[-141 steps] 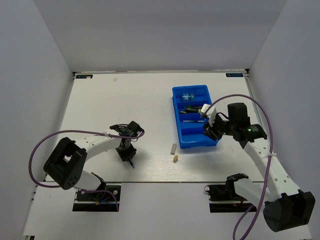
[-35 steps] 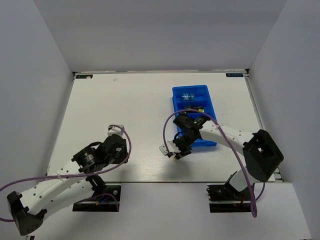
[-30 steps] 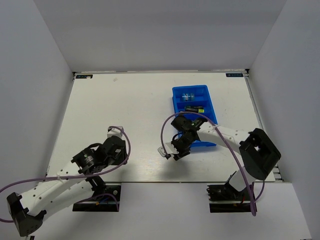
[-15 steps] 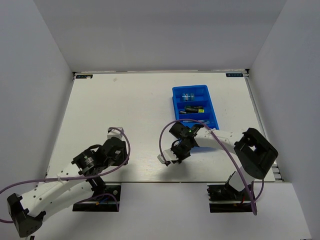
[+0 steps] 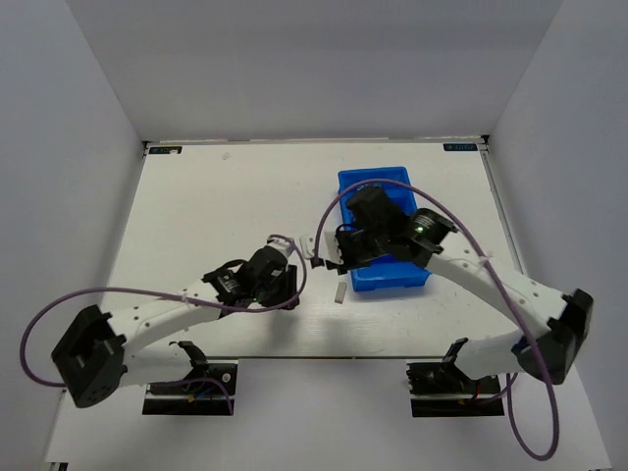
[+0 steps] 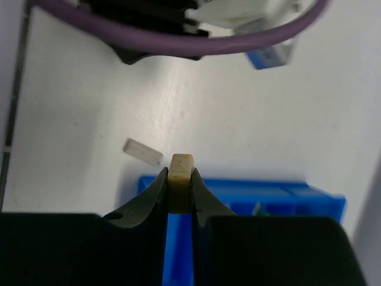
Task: Sort the stationery into containers
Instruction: Place the stationery in the storage box.
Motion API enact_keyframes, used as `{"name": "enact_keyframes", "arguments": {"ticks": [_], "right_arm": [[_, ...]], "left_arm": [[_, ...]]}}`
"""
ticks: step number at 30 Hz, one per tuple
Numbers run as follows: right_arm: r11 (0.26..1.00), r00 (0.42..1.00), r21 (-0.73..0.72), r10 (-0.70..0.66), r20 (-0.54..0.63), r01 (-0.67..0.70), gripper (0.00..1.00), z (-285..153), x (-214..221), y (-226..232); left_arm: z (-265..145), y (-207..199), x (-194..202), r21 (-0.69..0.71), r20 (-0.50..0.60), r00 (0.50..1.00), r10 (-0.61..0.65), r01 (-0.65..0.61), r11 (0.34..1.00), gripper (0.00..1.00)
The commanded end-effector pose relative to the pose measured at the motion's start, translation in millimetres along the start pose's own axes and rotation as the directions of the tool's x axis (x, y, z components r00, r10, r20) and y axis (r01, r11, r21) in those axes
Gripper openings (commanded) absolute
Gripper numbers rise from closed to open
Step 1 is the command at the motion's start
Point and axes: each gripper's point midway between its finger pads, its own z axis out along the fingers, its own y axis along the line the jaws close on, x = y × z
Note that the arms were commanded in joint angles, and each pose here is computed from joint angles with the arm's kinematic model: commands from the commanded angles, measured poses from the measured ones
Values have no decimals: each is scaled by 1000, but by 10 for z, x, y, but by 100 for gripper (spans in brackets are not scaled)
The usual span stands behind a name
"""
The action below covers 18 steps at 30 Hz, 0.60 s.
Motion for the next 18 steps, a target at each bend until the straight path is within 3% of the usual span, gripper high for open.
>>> {"name": "enact_keyframes", "arguments": {"ticks": [1,3,6,12,18], "right_arm": [[982,964,152,145,-221,-113,0,-457,411,-35],[977,935,183,165,-313,-111,0,-505,690,24],[968,877,176,237,-418,-177,0,-524,1164,271],[940,843,235,329,-426,-248,0,-497,1622,337],[917,833,261,388,-395,-303,0,-484,1819,207]], "left_arm": [[28,-600,-469,189,110,994,7,-28,982,55],[158,-715,-434,201,68,998,5,-18,979,58],[257,-936,-576,245,94,995,-17,-6,970,59],[409,-1233,-715,310,96,994,-56,23,950,62],[565,-1446,-749,319,74,997,-32,7,948,62]]}}
